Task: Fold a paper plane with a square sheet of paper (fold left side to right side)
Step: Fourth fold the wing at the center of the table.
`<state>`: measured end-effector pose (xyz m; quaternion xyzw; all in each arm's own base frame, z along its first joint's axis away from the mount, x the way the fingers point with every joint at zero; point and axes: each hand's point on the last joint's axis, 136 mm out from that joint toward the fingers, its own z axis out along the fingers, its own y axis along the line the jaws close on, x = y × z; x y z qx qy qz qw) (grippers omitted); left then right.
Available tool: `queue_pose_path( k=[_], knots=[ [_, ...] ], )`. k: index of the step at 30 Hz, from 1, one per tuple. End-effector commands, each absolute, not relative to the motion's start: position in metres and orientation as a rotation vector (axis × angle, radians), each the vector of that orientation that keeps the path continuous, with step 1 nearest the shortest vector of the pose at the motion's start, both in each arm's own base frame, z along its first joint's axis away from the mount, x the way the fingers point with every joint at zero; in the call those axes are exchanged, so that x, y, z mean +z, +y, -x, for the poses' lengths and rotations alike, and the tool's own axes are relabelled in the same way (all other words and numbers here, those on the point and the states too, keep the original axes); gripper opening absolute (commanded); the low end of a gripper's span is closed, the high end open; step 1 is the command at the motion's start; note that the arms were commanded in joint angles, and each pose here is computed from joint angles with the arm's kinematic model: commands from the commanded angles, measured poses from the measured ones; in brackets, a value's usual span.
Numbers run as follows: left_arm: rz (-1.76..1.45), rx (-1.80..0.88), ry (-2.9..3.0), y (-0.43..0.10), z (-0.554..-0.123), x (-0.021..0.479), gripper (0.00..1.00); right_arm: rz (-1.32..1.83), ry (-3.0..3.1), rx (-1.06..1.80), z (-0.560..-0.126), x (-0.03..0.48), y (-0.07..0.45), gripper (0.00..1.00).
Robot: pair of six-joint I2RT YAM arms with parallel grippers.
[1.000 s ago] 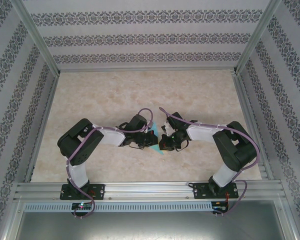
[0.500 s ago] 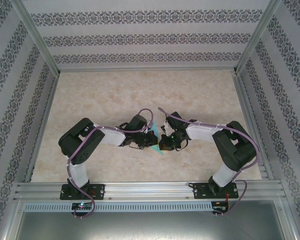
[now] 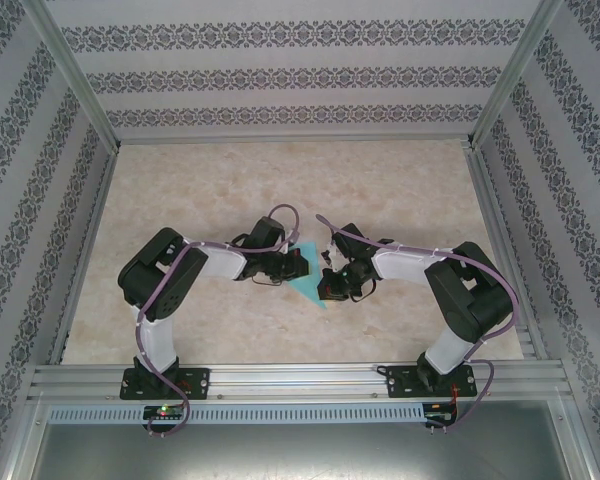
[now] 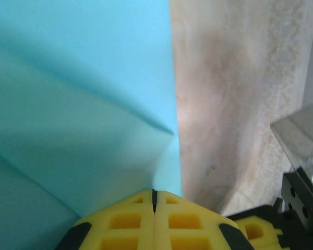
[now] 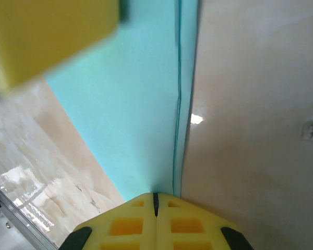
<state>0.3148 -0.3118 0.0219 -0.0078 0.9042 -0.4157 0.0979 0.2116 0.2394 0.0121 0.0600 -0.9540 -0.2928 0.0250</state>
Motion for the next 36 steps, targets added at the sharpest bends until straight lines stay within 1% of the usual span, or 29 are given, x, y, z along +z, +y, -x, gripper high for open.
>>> queue_pose_path(
  k=[1, 15, 23, 26, 29, 33, 34, 36],
  knots=[
    [0.058, -1.038, 2.685, -0.280, -0.344, 0.004, 0.00, -0.126, -2.904, -0.534, -0.173, -0.029, 0.193, 0.00],
    [0.110, -1.007, 2.626, -0.243, -0.406, 0.003, 0.00, -0.115, -2.894, -0.529, -0.168, -0.029, 0.191, 0.00],
    [0.135, -0.981, 2.633, -0.224, -0.428, 0.002, 0.02, -0.112, -2.896, -0.533, -0.168, -0.029, 0.190, 0.00],
    [0.131, -1.000, 2.614, -0.221, -0.435, 0.012, 0.03, -0.106, -2.898, -0.563, -0.171, -0.027, 0.194, 0.00],
    [0.122, -1.005, 2.575, -0.217, -0.440, 0.034, 0.05, -0.103, -2.921, -0.638, -0.179, -0.022, 0.203, 0.00],
    [0.105, -0.982, 2.516, -0.209, -0.438, 0.070, 0.12, -0.113, -3.004, -0.833, -0.205, 0.002, 0.224, 0.01],
    [0.103, -0.980, 2.500, -0.208, -0.436, 0.079, 0.15, -0.119, -3.038, -0.879, -0.214, 0.010, 0.227, 0.07],
    [0.122, -0.993, 2.484, -0.205, -0.427, 0.091, 0.21, -0.144, -3.100, -0.971, -0.230, 0.031, 0.233, 0.13]
  ],
)
